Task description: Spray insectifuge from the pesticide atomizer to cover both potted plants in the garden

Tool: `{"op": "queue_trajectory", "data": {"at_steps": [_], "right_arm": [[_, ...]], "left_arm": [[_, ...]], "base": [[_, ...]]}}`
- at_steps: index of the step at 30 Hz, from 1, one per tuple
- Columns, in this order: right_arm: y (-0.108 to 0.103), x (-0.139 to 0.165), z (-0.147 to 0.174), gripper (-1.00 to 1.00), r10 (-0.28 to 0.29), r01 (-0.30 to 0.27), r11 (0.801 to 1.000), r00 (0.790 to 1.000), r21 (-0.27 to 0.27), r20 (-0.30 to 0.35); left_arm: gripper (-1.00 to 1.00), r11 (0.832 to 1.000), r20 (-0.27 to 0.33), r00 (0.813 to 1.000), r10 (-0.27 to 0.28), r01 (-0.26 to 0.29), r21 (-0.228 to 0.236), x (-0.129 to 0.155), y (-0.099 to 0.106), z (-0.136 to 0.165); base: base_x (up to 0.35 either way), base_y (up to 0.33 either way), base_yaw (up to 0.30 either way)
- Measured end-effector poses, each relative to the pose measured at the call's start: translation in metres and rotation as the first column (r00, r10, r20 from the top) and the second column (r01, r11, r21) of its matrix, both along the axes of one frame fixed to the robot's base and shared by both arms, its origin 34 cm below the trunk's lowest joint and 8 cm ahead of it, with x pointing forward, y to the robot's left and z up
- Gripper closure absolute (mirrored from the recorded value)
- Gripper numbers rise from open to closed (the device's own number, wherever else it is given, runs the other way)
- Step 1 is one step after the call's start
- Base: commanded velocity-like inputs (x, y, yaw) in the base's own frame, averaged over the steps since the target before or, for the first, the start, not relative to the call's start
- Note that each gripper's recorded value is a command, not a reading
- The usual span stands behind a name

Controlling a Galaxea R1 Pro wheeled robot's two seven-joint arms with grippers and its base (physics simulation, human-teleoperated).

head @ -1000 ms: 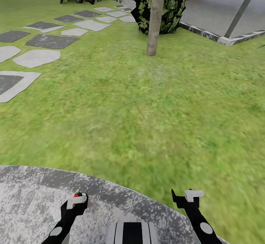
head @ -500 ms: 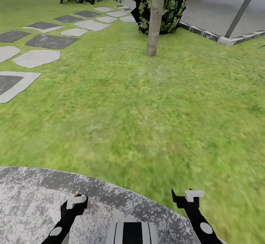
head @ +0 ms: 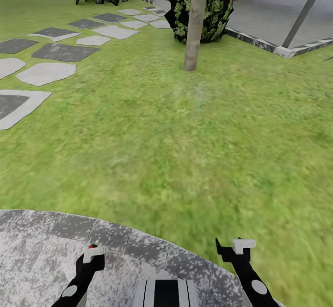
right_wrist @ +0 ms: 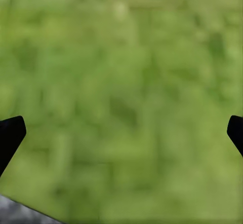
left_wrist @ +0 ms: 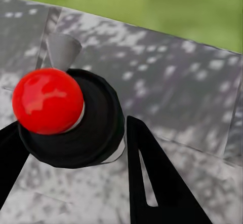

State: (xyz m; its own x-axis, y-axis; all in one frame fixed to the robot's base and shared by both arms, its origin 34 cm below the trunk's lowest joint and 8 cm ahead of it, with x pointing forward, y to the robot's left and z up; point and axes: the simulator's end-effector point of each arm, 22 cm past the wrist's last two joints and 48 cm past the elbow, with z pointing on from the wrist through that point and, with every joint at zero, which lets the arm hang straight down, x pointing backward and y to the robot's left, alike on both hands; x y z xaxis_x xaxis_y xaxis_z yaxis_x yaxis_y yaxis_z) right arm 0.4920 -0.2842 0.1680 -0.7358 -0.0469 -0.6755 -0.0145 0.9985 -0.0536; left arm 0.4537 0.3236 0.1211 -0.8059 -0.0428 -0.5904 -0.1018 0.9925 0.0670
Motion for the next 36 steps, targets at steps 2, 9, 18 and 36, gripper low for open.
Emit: {"op": "queue_trajectory", "data": {"at_steps": [2,9,18,36], "right_arm": [[0.0,-0.0003,-0.0002,-1.0,0.0,0.0,1.0,1.0,0.0,-0.001],[0.0,-0.0003,-0.0002,-1.0,0.0,0.0,1.0,1.0,0.0,-0.001],[0.0,0.0001,0.0,-1.0,0.0,0.0,1.0,1.0,0.0,0.0],[0.0002,0.0035,0.005,-1.0,0.001,-0.001,1.0,1.0,0.0,0.011]], "left_arm": [[1.0,1.0,0.0,1.0,0.0,0.0,0.0,0.0001,-0.0001,0.0001],[1.0,1.0,0.004,1.0,0.0,0.0,0.0,0.0014,-0.0001,0.0007],[1.0,1.0,0.006,1.0,0.0,0.0,-0.001,0.0025,-0.001,0.0011],[1.0,1.0,0.027,1.0,0.0,0.0,-0.002,0.0099,-0.0016,0.0075]], "base": [[0.0,0.0,0.0],[0.0,0.0,0.0],[0.0,0.0,0.0],[0.0,0.0,0.0]]}}
